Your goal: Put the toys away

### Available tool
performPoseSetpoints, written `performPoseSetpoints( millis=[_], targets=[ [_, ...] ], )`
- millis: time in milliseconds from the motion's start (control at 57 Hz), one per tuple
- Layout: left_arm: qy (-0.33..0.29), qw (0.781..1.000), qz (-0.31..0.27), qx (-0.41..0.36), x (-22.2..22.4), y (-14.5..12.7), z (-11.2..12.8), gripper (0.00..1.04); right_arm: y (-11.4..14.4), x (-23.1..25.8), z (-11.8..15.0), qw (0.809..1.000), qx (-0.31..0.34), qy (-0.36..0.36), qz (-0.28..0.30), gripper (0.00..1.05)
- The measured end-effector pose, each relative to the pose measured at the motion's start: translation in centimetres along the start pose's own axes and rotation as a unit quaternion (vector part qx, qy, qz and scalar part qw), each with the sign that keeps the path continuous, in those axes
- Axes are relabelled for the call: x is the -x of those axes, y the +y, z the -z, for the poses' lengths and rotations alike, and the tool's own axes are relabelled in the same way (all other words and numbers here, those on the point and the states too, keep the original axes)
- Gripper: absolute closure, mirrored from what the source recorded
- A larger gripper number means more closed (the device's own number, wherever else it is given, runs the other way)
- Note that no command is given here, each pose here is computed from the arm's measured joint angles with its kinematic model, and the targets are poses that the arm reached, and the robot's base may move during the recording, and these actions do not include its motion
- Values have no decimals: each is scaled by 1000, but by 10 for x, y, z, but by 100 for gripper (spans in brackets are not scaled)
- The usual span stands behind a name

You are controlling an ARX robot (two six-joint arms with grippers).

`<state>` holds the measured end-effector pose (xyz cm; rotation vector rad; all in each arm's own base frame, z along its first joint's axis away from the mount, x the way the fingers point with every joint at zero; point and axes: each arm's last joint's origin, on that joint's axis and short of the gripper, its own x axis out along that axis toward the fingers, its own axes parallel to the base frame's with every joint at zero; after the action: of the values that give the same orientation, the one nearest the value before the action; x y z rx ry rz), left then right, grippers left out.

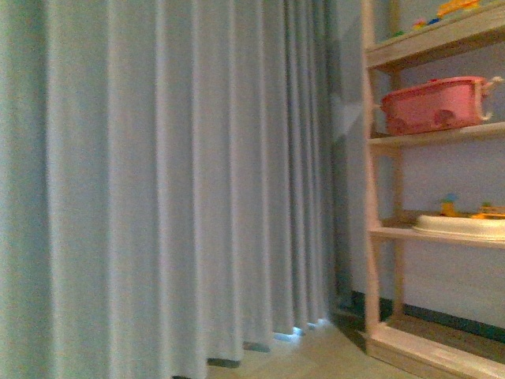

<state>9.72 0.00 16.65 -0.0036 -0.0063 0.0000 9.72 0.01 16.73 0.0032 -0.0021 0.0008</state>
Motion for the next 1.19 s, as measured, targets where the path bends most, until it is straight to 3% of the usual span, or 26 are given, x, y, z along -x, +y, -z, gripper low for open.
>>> performPoseSetpoints(
  millis=[1194],
  targets=[
    [0,1000,1,0,0,0,0,6,0,0,0,1000,0,0,0,97]
  ],
)
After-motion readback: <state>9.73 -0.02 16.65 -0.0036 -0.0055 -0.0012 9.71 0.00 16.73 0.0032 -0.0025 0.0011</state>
